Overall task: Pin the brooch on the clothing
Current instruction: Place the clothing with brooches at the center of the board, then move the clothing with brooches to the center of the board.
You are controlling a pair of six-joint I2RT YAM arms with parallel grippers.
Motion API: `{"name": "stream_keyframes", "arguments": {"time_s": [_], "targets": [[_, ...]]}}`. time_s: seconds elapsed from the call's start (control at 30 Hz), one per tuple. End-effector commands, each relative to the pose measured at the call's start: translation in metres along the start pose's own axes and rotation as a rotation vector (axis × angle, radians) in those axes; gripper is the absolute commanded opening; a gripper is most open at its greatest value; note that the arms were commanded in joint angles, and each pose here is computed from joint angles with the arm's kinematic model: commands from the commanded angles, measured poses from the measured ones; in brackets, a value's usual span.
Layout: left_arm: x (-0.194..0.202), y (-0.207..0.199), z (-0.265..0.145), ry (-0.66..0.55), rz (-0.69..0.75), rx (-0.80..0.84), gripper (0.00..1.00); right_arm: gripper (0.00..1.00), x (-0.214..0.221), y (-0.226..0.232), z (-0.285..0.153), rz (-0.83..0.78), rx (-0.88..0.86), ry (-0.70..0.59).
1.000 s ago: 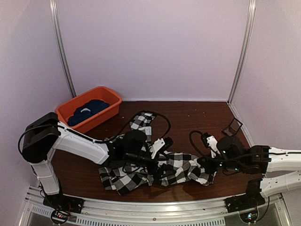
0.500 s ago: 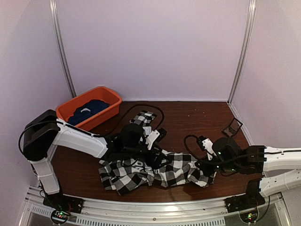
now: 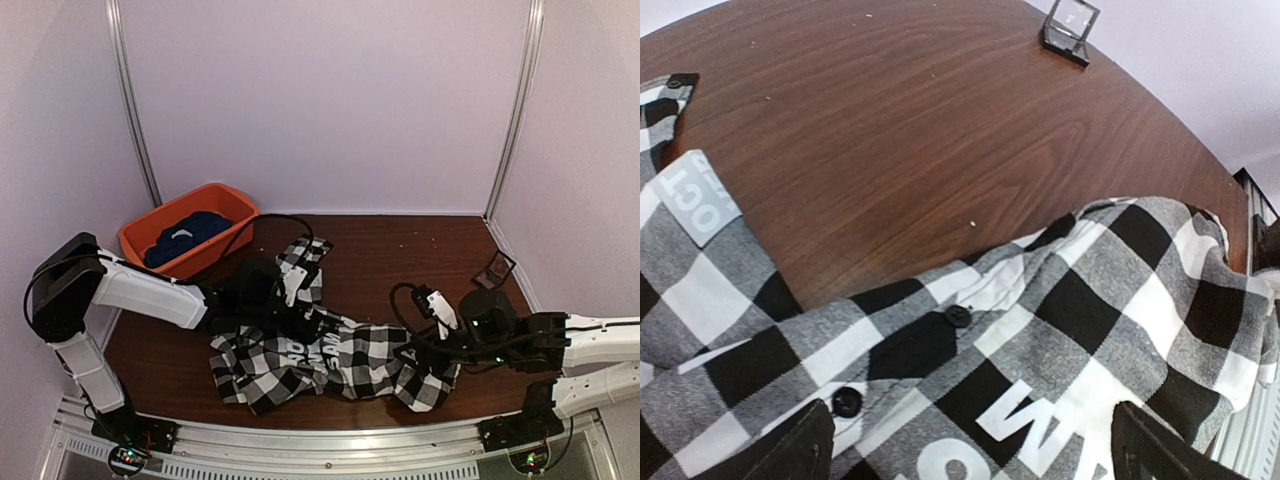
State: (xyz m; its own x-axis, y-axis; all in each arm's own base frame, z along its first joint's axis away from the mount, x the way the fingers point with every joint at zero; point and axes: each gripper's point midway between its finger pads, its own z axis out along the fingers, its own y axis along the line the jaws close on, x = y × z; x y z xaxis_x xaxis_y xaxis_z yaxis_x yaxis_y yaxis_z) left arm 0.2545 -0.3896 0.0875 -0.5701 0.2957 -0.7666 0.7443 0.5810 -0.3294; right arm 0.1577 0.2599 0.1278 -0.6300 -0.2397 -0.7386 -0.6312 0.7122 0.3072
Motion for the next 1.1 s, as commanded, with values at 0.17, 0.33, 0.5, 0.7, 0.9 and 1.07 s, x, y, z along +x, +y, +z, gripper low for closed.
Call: {"name": "stream_keyframes", "arguments": {"time_s": [0.17, 0.33, 0.5, 0.7, 0.9, 1.07], "targets": [[-0.026, 0.079, -0.038, -0.09, -0.13, -0.249, 0.98, 0.72, -0.032, -0.044, -0.028, 0.094, 0.264, -0.133], [-0.022, 0.109, -0.037, -0.048, -0.163, -0.363, 0.98, 0.73, -0.023, -0.088, -0.027, 0.144, 0.511, -0.047], [-0.023, 0.123, -0.026, 0.011, -0.154, -0.419, 0.98, 0.72, -0.006, -0.122, -0.019, 0.223, 0.639, 0.023], [-0.015, 0.137, -0.018, 0.059, -0.13, -0.475, 0.98, 0.7, 0.016, -0.125, -0.006, 0.261, 0.599, 0.107], [-0.001, 0.149, -0.013, 0.124, -0.114, -0.522, 0.98, 0.67, 0.036, -0.108, 0.013, 0.295, 0.455, 0.168], [0.01, 0.157, -0.006, 0.154, -0.135, -0.51, 0.97, 0.65, 0.054, -0.104, 0.024, 0.294, 0.424, 0.235]]}}
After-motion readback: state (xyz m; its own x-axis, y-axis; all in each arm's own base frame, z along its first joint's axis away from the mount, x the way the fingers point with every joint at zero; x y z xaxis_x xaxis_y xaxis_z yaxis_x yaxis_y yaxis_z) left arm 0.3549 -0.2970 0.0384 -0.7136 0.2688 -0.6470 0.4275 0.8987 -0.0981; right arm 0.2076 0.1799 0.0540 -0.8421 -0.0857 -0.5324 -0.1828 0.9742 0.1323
